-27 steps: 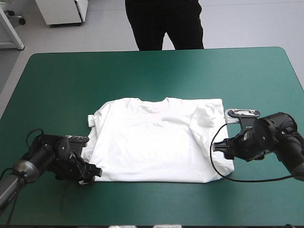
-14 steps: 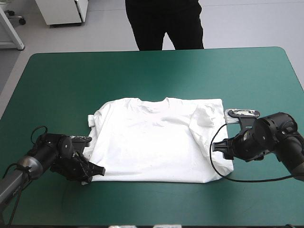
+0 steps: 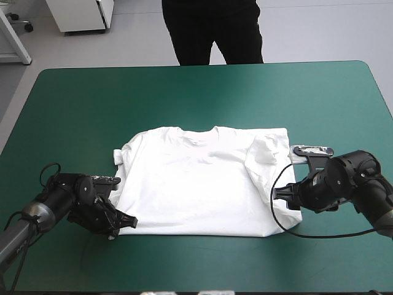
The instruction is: Fold the cloth
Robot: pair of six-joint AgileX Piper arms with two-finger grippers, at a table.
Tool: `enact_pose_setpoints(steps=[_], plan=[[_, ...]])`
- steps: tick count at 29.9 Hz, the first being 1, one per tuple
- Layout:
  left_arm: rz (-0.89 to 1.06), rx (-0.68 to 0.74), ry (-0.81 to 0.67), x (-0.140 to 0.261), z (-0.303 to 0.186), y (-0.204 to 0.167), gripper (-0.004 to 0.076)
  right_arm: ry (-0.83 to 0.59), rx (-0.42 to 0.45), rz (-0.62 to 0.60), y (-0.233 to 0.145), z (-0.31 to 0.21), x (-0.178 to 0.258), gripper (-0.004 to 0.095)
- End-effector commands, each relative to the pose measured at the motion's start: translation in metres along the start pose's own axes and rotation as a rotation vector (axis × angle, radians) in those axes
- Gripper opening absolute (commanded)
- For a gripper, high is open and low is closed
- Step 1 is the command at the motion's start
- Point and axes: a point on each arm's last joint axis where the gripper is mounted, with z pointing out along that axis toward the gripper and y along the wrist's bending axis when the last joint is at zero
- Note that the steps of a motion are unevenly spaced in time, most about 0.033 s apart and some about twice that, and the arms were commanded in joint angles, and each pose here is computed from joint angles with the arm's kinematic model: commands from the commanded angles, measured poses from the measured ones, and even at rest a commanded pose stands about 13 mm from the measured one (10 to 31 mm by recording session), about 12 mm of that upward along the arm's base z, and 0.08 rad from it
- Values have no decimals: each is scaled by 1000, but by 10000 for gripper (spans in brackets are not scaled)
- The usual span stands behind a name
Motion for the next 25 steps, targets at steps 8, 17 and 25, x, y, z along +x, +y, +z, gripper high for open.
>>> enact_pose_setpoints(steps=[8, 17, 25], plan=[[30, -38, -8, -1, 9, 4, -9, -52, -12, 22, -5, 26, 11, 554], [28, -35, -4, 0, 9, 4, -9, 54, 26, 18, -8, 64, 14, 554], [26, -8, -3, 0, 9, 2, -9, 157, -35, 49, -1, 88, 17, 474]])
